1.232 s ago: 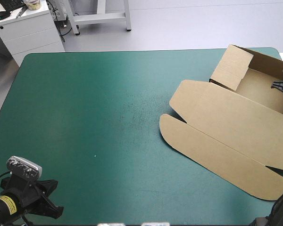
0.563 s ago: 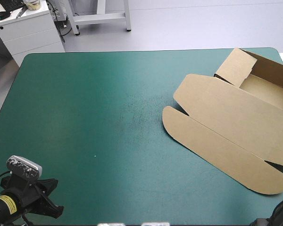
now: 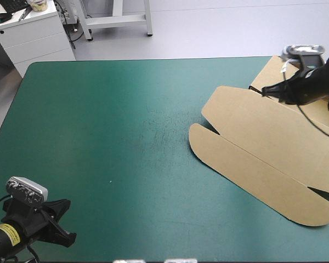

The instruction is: Fold the box

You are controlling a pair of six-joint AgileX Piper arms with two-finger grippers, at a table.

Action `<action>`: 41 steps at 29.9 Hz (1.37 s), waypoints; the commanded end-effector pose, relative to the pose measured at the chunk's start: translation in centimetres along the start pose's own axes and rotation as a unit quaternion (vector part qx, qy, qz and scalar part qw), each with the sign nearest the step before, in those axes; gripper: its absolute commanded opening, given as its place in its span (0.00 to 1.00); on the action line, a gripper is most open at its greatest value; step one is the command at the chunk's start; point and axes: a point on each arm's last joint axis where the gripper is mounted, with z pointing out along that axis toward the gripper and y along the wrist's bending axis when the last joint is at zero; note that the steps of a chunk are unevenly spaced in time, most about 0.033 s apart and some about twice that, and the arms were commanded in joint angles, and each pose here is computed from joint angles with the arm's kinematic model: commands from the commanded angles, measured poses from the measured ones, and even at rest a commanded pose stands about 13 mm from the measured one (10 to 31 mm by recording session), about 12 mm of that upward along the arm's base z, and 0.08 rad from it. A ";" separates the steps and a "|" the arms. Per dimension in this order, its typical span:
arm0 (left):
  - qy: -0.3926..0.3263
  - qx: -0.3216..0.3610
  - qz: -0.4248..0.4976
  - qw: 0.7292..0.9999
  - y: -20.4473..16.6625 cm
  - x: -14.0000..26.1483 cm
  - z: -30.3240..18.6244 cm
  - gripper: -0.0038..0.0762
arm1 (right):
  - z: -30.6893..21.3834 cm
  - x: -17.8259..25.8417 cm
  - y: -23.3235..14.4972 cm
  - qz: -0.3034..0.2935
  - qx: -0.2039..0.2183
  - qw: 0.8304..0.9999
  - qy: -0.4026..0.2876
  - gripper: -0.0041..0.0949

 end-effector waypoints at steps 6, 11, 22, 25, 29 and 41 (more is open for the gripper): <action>-0.102 0.007 0.005 0.995 -0.1 -1.9 -0.3 0.04 | -2.9 5.5 5.0 -0.070 -0.040 0.992 -0.097 0.04; -0.146 0.012 0.004 0.989 -0.1 -1.2 0.3 0.04 | -4.4 10.0 4.6 -0.067 -0.032 0.983 -0.166 0.04; -0.215 0.008 0.032 0.976 0.2 1.5 -0.2 0.04 | -5.9 19.6 3.8 -0.093 -0.009 0.949 -0.301 0.04; -0.233 0.009 0.032 0.972 0.3 2.1 -0.5 0.04 | -5.6 21.8 3.6 -0.093 -0.005 0.941 -0.326 0.04; -0.250 0.008 0.033 0.968 0.4 2.7 -1.2 0.04 | -4.8 24.6 3.3 -0.091 -0.002 0.930 -0.356 0.04; -0.254 0.001 0.038 0.966 0.6 4.0 -0.8 0.04 | -5.7 30.5 3.0 -0.070 -0.012 0.886 -0.458 0.04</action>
